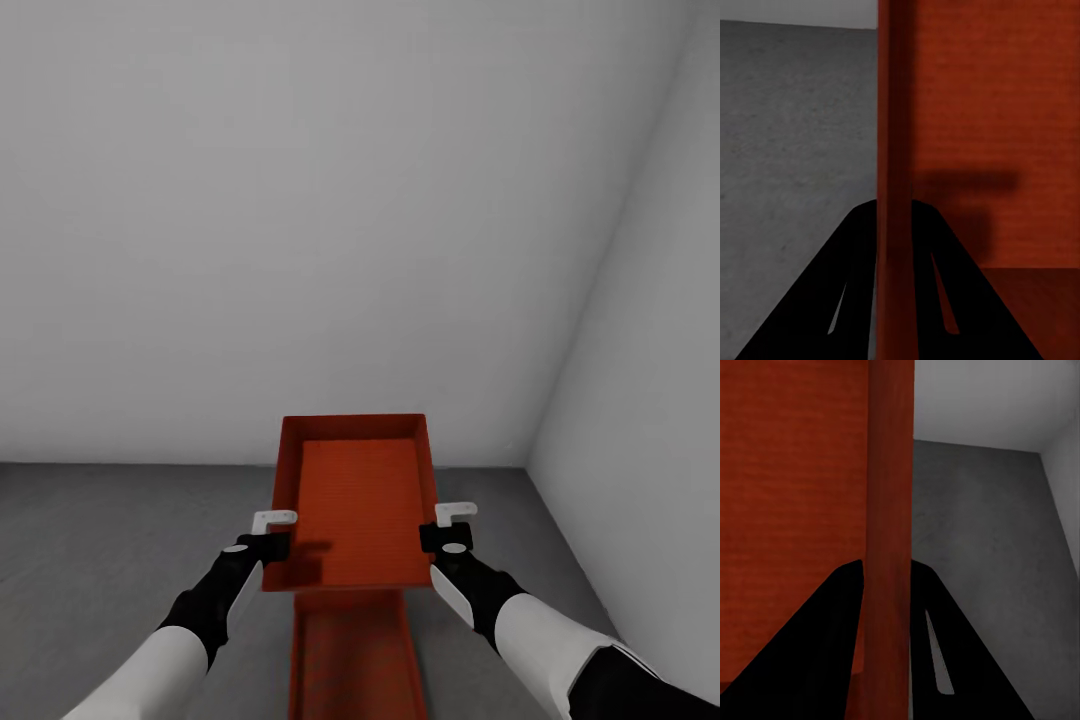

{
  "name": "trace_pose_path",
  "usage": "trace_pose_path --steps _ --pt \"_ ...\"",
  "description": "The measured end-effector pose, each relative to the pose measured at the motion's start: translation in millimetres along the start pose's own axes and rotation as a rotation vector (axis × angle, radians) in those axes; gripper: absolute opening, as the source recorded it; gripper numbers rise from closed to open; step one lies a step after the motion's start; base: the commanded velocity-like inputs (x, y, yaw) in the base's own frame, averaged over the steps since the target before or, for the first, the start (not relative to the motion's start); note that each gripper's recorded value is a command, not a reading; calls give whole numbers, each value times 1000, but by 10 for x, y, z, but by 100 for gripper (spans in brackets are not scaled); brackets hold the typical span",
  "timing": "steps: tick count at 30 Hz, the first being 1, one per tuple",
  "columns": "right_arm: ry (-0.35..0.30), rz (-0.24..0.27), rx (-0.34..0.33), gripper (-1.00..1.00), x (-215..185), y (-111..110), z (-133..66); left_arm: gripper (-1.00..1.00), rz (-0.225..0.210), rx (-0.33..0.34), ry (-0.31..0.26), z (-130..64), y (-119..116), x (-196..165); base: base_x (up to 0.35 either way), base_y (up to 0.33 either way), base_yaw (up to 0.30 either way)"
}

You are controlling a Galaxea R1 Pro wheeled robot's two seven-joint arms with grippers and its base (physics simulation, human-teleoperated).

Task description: Move the two storage containers from the living room to the garage. In the garage, place one container on the floor and stack the other container on top of it (either order is fine).

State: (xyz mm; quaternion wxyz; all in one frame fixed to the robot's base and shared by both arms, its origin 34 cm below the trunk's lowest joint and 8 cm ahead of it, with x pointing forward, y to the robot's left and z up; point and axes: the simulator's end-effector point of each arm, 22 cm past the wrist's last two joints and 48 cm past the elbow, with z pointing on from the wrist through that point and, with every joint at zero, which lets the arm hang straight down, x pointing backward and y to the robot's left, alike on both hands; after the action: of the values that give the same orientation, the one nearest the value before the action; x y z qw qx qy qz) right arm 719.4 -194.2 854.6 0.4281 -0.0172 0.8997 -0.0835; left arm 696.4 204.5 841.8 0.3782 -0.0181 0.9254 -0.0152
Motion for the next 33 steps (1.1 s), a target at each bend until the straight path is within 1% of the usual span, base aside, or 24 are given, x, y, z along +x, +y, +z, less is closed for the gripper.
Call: trace_pose_path --steps 6,22,33 --pt "-1 -1 0 -100 -8 -7 5 -100 -1 0 -1 3 -8 -3 152 -101 0" --pt "1 -1 0 -100 0 -1 4 -100 0 -1 2 3 -1 2 5 -2 5" --pt "2 1 -1 -100 7 1 5 -100 0 -1 4 3 0 7 0 0 201"
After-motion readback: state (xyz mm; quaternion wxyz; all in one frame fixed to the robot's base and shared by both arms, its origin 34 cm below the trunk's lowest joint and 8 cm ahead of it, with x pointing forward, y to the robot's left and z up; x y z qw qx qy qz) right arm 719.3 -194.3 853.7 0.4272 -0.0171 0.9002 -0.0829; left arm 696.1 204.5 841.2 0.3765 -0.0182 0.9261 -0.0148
